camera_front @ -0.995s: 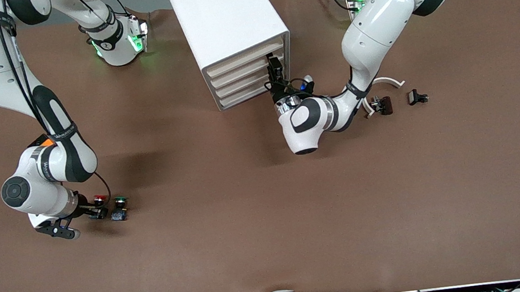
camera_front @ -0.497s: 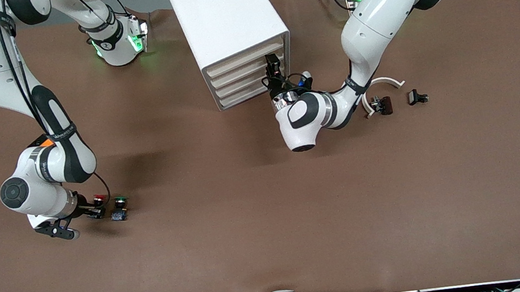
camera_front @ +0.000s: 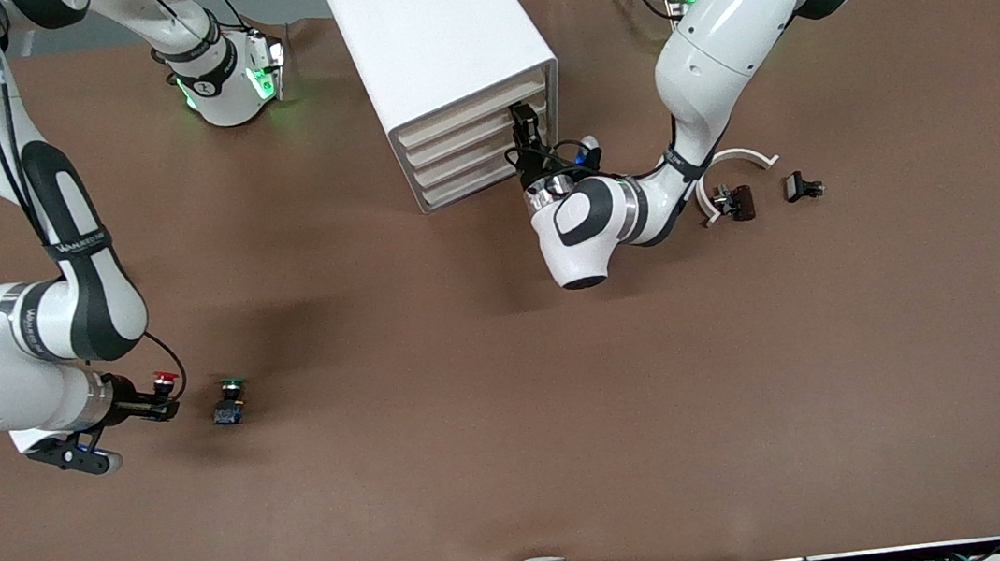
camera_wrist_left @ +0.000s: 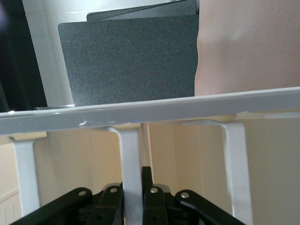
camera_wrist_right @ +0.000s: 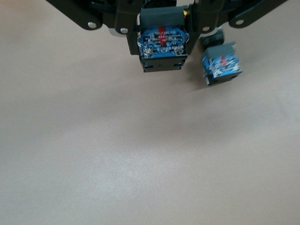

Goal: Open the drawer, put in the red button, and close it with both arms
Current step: 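Pull the drawer open with the left gripper while the right gripper lifts the button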

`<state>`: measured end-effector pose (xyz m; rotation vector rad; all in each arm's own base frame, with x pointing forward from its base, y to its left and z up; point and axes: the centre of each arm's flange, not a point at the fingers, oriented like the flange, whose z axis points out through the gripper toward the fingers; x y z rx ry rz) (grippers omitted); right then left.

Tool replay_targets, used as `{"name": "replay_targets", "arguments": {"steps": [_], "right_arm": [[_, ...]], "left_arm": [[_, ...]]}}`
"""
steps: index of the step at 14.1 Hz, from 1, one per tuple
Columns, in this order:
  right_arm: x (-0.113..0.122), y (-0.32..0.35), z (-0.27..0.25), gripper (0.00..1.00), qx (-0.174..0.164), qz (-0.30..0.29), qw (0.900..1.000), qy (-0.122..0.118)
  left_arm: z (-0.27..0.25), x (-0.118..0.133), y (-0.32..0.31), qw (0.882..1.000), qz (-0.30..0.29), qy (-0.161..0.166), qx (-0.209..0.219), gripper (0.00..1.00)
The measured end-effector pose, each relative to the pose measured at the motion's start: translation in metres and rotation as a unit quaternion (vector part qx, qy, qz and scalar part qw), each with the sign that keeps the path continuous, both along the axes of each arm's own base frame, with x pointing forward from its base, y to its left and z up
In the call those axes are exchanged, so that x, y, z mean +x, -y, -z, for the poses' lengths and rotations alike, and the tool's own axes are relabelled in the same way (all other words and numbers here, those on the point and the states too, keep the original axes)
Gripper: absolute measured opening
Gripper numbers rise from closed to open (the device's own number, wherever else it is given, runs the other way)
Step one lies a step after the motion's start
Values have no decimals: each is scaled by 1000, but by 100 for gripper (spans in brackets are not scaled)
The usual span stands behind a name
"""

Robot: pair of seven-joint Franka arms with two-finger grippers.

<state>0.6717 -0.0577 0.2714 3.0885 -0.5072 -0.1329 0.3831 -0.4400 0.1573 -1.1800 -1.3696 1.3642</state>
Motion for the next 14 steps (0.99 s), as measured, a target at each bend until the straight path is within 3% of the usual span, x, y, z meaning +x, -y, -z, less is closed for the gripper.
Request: {"name": "replay_targets", "arguments": {"steps": [5, 9, 14], "right_arm": [[-13, -5, -44, 41, 32, 23, 999, -35], [-40, -8, -128, 41, 38, 51, 996, -62], [-72, -33, -219, 41, 37, 86, 995, -44]], "left_arm": [[1, 1, -1, 1000, -2, -1, 8, 8], [1, 7, -6, 1000, -9, 0, 10, 8], [-2, 33, -23, 999, -31, 11, 12, 8]]}}
